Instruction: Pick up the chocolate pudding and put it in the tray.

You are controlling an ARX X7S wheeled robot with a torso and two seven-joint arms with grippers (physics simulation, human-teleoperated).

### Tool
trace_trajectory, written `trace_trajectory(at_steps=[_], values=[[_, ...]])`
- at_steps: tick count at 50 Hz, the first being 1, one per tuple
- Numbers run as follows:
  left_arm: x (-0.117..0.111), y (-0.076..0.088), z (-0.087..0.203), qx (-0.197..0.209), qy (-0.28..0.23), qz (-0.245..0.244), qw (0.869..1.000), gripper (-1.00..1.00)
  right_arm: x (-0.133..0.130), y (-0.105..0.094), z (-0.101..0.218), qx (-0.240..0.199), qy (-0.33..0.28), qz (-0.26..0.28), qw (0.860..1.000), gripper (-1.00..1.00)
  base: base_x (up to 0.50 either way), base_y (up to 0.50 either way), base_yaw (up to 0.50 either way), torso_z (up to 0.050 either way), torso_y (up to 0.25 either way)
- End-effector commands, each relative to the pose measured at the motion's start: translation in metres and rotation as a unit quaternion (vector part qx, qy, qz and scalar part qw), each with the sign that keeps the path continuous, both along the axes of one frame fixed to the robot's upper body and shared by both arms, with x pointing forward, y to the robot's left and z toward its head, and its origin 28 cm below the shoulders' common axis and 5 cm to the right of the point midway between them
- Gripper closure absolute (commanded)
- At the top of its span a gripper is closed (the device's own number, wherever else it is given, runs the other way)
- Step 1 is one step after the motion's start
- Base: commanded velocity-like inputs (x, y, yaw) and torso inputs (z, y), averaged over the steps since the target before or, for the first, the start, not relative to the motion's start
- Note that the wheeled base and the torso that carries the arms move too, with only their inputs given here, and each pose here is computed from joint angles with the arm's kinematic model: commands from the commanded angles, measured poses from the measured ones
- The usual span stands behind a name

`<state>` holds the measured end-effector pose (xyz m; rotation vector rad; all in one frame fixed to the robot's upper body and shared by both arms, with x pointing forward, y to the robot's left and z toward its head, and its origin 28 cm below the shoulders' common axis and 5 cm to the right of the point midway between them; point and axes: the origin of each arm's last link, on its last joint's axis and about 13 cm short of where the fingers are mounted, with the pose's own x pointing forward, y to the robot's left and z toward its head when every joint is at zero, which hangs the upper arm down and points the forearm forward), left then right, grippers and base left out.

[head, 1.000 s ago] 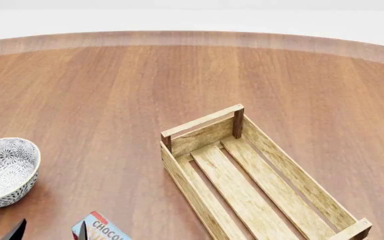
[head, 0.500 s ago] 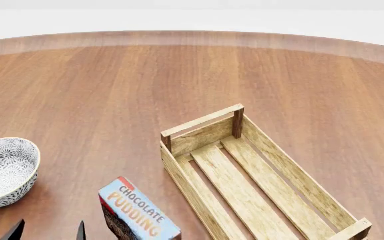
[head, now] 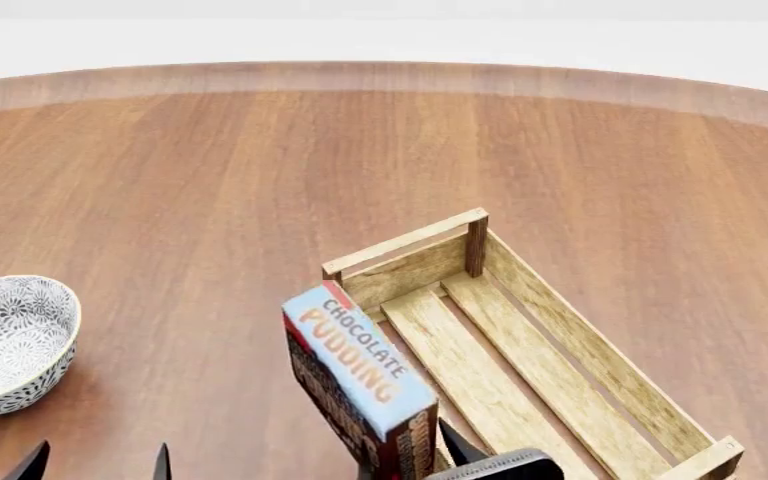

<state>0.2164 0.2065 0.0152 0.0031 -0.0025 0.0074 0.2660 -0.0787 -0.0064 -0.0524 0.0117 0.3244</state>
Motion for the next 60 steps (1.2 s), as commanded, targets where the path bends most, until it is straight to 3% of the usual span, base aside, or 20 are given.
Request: trace_trajectory(at_steps=[1, 32, 60], values=[[0.0, 0.0, -0.001, -0.001, 0.001, 0.0, 1.0, -1.0, 0.01, -0.014, 0.0, -0.013, -0.009, -0.036, 0.999, 1.0, 0.0, 0.0, 0.0, 0.0, 0.0], [0.0, 0.0, -0.006, -0.004, 0.005, 0.001, 1.0, -1.0, 0.022, -0.04, -0.011, -0.016, 0.001, -0.106, 0.994, 1.0, 0.0, 0.0, 0.0, 0.0, 0.0], [-0.001, 0.001, -0.011, -0.008, 0.008, 0.002, 1.0, -1.0, 0.037, -0.063, -0.016, -0.019, -0.006, -0.218, 0.976, 1.0, 0.0, 0.0, 0.0, 0.0, 0.0]])
